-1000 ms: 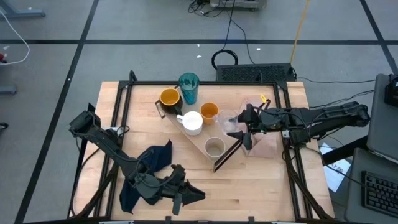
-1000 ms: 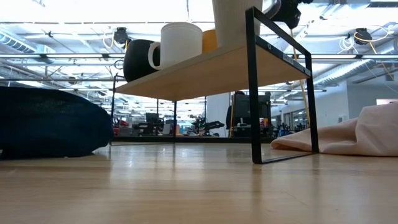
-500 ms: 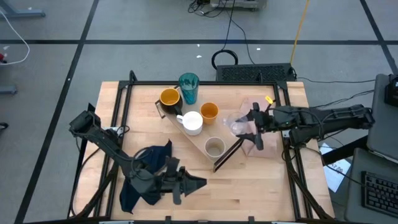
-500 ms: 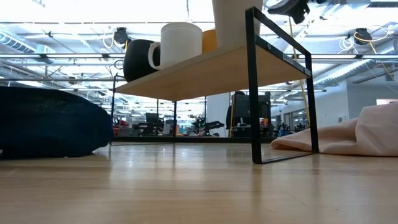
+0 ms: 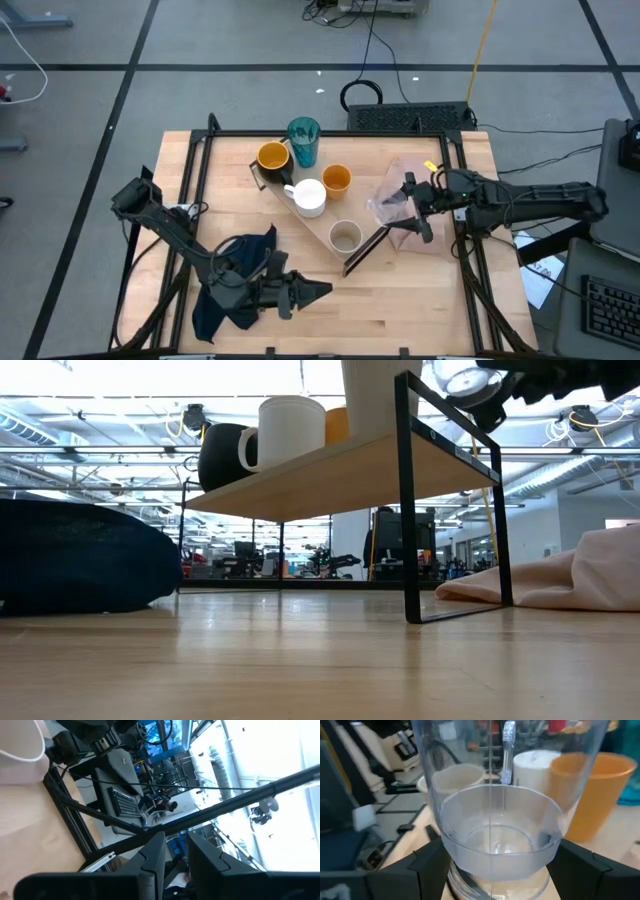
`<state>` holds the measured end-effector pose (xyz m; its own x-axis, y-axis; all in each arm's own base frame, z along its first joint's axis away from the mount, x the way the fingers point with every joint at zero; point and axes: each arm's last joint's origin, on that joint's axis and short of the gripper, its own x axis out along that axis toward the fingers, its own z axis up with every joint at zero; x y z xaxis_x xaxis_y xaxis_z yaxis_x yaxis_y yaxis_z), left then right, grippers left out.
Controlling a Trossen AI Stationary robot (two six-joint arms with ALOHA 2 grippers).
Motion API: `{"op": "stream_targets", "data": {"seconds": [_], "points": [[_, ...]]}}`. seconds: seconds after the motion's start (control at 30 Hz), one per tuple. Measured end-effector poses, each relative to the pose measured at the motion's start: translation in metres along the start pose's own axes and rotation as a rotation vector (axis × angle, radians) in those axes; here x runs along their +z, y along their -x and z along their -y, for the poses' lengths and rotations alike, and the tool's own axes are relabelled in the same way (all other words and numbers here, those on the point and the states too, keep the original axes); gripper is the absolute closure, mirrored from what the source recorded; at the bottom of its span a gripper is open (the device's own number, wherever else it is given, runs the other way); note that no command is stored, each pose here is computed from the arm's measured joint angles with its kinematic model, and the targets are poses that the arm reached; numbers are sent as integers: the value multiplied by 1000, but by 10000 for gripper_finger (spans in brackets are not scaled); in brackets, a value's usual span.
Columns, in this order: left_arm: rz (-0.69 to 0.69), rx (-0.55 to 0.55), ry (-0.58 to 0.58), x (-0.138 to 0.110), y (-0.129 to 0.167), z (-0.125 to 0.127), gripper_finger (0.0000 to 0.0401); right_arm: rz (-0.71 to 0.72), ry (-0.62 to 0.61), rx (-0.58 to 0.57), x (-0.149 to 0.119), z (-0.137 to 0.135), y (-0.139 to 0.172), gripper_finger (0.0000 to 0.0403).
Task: Stack small to large cups/mugs on shelf
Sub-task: Put the transparent mug on the shelf
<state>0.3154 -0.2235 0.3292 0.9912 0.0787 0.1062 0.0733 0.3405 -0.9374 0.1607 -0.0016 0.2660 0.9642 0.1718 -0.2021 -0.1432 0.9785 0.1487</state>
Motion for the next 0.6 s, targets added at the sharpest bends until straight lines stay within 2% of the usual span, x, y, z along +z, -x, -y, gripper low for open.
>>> {"op": "stream_targets", "data": {"seconds": [0.23,0.4,0.6], "points": [[14,-24,50,2,0,3,325,-31,9,50,-17,12,-5,126],[25,-46,70,3,0,6,325,-12,21,79,-15,25,-6,126],[28,-45,73,4,-1,5,325,30,-23,144,-11,46,-4,126]]}}
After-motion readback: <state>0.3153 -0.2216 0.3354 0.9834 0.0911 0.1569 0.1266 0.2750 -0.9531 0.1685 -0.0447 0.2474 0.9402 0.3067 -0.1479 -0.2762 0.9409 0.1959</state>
